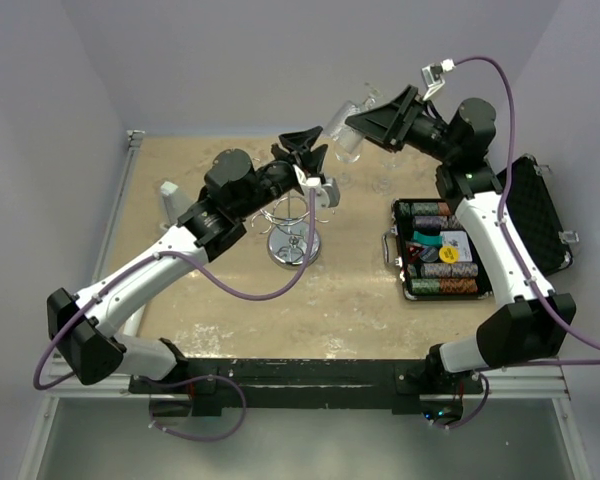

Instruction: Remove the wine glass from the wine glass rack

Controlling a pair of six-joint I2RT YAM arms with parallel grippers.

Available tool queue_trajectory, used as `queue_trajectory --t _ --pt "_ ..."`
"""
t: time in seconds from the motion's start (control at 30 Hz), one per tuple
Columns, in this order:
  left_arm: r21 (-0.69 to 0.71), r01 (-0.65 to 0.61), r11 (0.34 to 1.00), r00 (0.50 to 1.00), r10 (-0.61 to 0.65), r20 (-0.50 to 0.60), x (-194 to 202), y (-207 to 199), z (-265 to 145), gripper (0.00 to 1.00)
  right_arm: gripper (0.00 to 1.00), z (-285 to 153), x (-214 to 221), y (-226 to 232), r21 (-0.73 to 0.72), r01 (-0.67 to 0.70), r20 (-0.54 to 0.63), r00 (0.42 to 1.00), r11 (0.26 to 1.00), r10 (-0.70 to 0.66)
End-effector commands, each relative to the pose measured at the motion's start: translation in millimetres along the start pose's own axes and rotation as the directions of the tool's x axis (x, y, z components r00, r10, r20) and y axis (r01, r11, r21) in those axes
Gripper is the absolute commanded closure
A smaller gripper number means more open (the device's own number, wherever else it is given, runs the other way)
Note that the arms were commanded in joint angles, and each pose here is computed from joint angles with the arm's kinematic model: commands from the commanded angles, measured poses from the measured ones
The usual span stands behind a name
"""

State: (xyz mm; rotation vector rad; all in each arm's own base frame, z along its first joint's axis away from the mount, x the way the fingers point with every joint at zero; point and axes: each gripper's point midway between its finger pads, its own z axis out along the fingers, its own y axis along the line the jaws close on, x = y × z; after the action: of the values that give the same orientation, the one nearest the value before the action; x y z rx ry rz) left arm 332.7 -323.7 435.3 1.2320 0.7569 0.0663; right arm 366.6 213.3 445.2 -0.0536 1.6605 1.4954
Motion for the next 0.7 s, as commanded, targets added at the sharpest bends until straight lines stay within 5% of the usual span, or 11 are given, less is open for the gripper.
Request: queue_trajectory --t 0.0,0.43,0.67 --pt "-0.18 -0.084 0.98 0.996 0.086 0.003 -6.5 40.2 1.2 0.57 1.0 -0.9 -14.6 24.3 -0.068 0.067 0.037 0.997 0.995 -0.065" --pt "-0.178 -0.149 0.973 0.987 0.157 0.031 2.2 22.8 29.6 0.57 1.0 0.1 -9.9 18.7 -0.073 0.056 0.021 0.998 0.996 -0.055" --pt "-0.207 -0.204 0.957 0.977 0.214 0.025 -3.6 25.8 11.9 0.55 1.0 -0.3 -15.5 22.7 -0.077 0.076 0.039 0.997 0.994 -0.073"
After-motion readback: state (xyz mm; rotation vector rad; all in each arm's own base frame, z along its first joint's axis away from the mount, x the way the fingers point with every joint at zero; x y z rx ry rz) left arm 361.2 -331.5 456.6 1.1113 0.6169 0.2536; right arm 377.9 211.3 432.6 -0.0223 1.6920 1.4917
